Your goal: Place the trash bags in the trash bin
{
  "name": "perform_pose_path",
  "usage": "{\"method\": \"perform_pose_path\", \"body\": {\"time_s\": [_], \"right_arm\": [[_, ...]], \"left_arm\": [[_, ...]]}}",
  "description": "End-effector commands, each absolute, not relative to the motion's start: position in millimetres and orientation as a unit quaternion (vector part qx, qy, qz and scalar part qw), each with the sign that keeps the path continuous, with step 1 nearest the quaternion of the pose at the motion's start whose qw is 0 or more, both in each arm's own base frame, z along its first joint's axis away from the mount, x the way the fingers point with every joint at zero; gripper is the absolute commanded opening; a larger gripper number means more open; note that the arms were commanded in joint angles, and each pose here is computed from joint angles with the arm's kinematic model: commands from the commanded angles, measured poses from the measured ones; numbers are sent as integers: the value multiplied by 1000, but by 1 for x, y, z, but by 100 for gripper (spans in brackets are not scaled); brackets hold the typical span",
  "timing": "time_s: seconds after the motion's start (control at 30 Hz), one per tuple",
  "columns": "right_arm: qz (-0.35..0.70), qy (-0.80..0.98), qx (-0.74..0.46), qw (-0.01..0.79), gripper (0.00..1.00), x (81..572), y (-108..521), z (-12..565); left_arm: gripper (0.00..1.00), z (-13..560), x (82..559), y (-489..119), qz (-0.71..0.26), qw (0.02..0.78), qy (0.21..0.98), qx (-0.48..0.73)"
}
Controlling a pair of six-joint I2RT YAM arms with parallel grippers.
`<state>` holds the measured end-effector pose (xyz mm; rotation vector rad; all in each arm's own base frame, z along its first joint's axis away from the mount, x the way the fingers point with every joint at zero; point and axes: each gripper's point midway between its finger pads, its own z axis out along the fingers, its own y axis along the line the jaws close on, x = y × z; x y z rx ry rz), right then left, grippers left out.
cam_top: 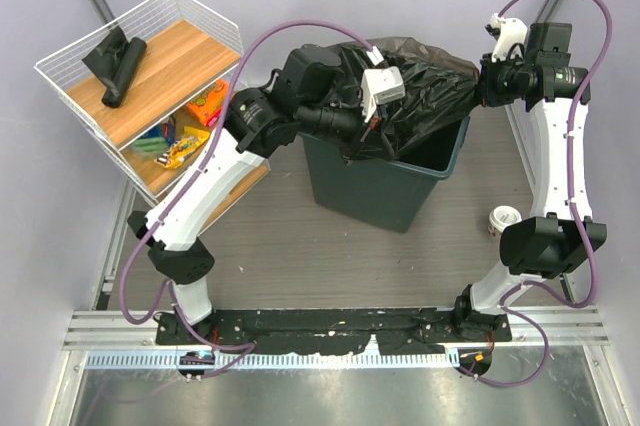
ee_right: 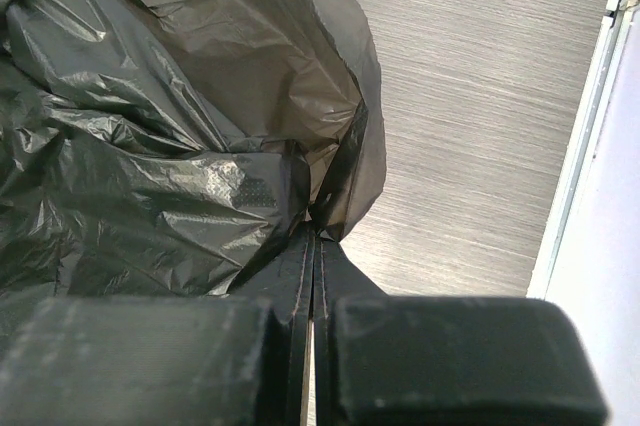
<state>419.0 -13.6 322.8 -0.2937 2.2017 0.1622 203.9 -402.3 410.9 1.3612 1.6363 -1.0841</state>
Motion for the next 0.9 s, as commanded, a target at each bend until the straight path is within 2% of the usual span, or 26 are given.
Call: {"method": "perform_pose_path", "body": {"time_s": [0.0,0.23,0.63,0.73,0.87], "right_arm": [[52,867,-120,482,1,419,-16,354],[62,865,-129,481,2,417,-12,352],[60,868,-138,474,15,417,-13,348],[59,867,-136,476,15,417,-15,350],[57,865,-133,480,4,418,-17,354]], "left_arm": [[0,436,188,-401,-450,381,615,524],[0,416,172,-412,-452,354,619,536],[0,385,141,-428,-451,316,625,553],[0,386,139,-429,-450,319,623,554],[0,388,136,-430,-452,322,620,555]]}}
